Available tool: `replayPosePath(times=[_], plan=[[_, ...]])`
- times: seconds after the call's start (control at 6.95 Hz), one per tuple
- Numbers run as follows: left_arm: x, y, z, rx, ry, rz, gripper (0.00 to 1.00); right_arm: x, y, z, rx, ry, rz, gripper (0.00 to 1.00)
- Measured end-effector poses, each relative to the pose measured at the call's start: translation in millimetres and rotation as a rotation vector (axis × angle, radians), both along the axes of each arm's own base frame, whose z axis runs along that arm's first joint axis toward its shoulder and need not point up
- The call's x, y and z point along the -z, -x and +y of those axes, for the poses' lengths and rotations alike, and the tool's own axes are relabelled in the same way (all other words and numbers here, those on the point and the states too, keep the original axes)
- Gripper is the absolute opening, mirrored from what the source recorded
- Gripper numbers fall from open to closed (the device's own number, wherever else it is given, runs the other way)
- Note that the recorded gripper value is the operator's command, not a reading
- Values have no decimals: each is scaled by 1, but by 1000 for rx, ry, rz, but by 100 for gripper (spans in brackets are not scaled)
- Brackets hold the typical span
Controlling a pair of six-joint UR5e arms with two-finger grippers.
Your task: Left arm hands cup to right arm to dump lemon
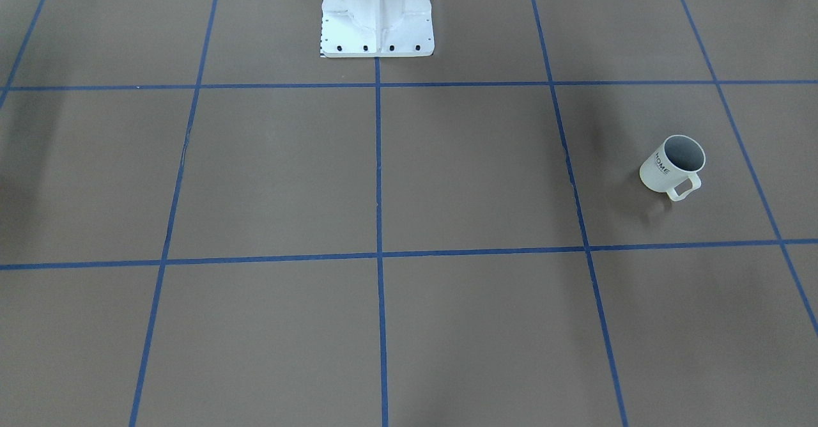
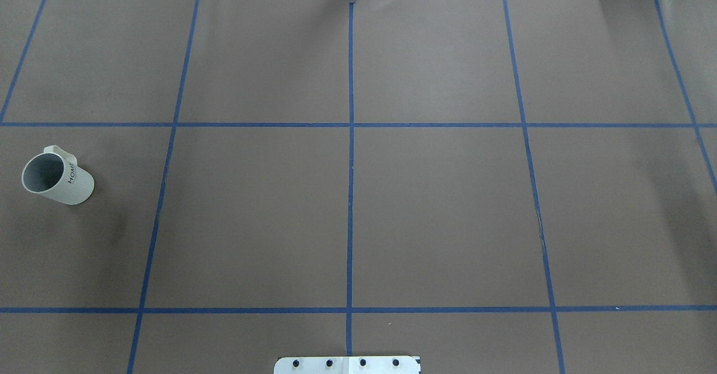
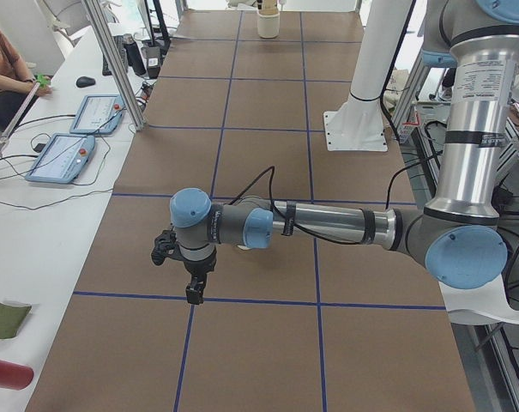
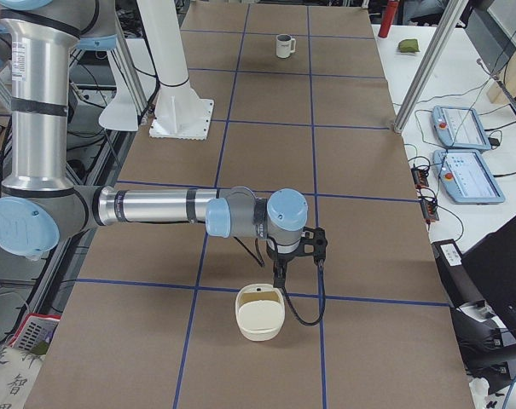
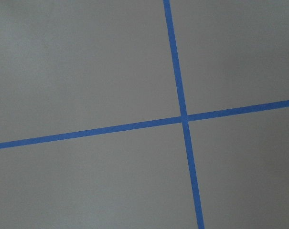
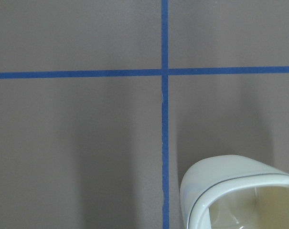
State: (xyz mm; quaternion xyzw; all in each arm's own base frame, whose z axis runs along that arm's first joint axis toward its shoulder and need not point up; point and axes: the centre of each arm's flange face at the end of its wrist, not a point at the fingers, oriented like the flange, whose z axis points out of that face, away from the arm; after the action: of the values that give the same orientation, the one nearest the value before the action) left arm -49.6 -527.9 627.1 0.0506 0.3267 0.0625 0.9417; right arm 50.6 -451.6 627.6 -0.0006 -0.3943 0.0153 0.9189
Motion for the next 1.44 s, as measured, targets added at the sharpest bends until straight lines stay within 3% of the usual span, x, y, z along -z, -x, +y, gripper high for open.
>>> replayPosePath(times=[0.43,0.86,1.29,1.44], plan=[[5,-1,-3,1,-7,-2,100,4,0,-1,-4,-4,0,100],[55,-14,-18,-9,-90,3,100,12,0,-2,-4,-20,-5,100],[93,-61,-23,17,-120,49,100,40,1,-8,-4,-78,-7,100],[94,-71,-21,34,-96,76,100,51,1,-14,-3,-102,-9,100]])
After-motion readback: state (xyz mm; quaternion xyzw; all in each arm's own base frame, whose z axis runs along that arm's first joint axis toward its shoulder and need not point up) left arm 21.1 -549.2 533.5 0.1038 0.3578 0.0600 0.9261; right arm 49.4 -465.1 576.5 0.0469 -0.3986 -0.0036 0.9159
